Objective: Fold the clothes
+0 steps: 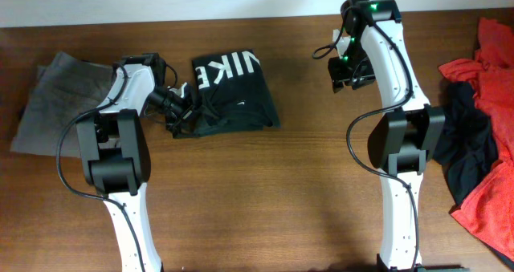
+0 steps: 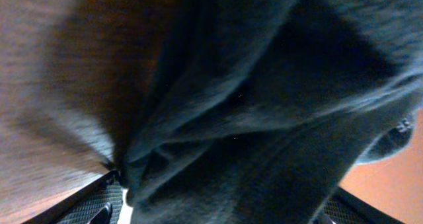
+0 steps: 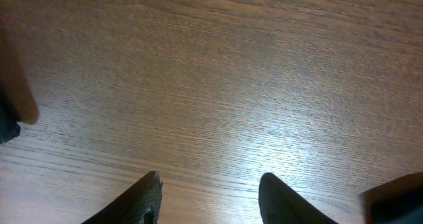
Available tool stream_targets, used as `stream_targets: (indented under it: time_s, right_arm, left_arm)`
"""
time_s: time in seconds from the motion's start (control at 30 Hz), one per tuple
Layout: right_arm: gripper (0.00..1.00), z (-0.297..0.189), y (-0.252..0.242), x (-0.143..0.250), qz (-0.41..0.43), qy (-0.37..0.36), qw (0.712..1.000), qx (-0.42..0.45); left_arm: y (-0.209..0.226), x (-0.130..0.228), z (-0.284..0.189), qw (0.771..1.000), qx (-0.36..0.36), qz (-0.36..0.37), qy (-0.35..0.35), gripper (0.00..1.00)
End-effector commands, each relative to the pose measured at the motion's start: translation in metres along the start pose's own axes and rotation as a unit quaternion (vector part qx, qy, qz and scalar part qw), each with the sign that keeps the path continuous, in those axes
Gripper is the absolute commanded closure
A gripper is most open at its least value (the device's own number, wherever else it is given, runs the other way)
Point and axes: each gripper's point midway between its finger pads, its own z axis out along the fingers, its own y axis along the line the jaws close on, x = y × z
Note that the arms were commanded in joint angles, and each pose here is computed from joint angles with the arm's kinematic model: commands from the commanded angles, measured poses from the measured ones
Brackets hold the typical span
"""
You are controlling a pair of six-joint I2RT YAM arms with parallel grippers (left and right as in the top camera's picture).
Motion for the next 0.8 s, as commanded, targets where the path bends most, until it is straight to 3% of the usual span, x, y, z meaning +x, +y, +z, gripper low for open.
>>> stream_targets:
  time_s: [0.0, 0.23, 0.57, 0.77]
  right_arm:
    - [0.48, -0.015, 0.000, -0.001, 0.002, -0.016, 1.000, 0.004]
    - [0.47, -0.015, 0.000, -0.001, 0.002, -0.017, 1.000, 0.004]
    - [0.47, -0.015, 0.000, -0.001, 0.002, -0.016, 1.000, 0.004]
    - [0.46, -0.015, 0.000, -0.001, 0.002, -0.016, 1.000, 0.004]
  left_arm:
    - [0.015, 0.007, 0.009, 0.998, -0.028, -0.056, 0.021, 0.15]
    - [0.013, 0.016, 0.011, 0.997, -0.027, -0.065, 0.038, 0.13]
    - [-0.016, -0.012, 0.030, 1.000, -0.011, 0.003, -0.019, 0.13]
    - [-0.013, -0.025, 0.036, 0.997, -0.052, 0.008, -0.054, 0.18]
